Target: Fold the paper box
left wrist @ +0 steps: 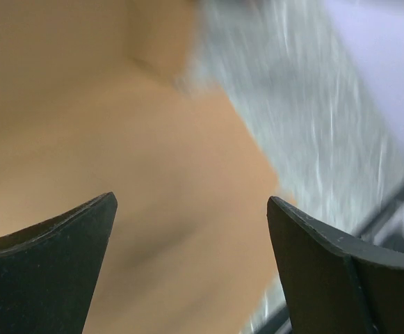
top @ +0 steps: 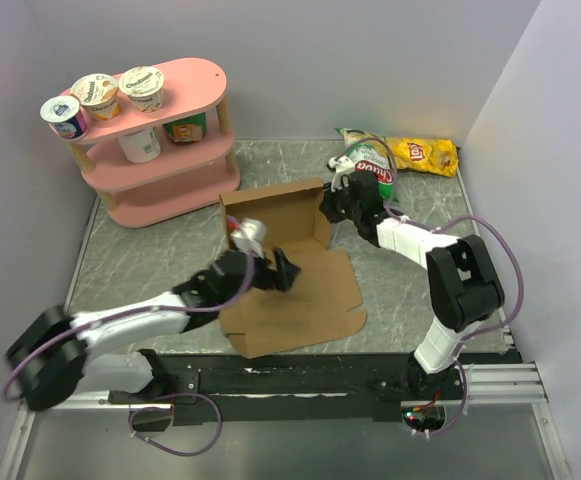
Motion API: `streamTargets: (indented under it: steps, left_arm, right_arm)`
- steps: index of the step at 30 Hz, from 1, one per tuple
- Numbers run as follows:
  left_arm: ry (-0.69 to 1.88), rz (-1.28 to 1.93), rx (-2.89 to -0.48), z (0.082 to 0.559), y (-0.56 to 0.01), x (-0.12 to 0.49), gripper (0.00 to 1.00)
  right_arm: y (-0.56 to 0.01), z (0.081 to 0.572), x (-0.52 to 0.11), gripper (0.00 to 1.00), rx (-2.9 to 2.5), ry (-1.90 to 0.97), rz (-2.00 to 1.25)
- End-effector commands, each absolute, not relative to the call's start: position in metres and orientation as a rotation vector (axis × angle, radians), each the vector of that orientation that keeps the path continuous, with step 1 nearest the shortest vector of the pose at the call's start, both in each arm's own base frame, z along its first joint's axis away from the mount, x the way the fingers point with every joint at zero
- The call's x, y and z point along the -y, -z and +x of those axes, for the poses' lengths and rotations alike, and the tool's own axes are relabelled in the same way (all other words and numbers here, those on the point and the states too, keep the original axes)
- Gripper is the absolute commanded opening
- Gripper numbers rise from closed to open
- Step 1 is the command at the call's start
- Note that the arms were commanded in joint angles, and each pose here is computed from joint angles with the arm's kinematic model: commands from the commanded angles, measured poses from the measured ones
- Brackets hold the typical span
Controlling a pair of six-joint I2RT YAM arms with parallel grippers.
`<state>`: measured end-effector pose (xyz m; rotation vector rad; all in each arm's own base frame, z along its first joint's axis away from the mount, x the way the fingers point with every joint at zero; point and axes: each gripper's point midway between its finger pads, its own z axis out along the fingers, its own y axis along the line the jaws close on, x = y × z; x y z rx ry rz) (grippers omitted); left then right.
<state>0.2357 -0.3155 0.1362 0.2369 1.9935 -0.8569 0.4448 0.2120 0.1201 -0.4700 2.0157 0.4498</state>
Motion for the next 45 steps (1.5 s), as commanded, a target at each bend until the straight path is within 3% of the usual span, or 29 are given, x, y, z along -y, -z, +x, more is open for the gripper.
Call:
streamTargets:
  steps: [1, 6, 13, 27, 33, 37, 45]
  left_arm:
    - [0.672, 0.014, -1.914, 0.267, -0.185, 0.236, 0.96]
    - [0.607, -0.101, -1.871, 0.271, -0.194, 0.191, 0.96]
    - [0.674, -0.061, -1.926, 0.263, -0.169, 0.203, 0.96]
    - [0.754, 0.054, -1.895, 0.252, -0.152, 0.215, 0.99]
    - [0.614, 0.105, -1.916, 0.264, -0.149, 0.214, 0.86]
    - [0.583, 0.153, -1.899, 0.264, -0.151, 0.22, 0.69]
    - [0.566, 0.183, -1.89, 0.256, -0.148, 0.232, 0.59]
  right_arm:
    - [-0.133, 0.41, -0.195, 0.12, -2.083, -0.434, -0.404]
    - [-0.134, 0.37, -0.185, 0.12, -2.173, -0.468, -0.399]
    - [-0.134, 0.316, -0.173, 0.13, -2.271, -0.526, -0.333]
    - [-0.137, 0.29, -0.153, 0.16, -2.295, -0.434, -0.249]
    - [-0.137, 0.29, -0.15, 0.18, -2.288, -0.354, -0.21]
    - [-0.133, 0.29, -0.148, 0.18, -2.288, -0.288, -0.187]
    - [-0.129, 0.296, -0.128, 0.21, -2.238, -0.132, -0.022]
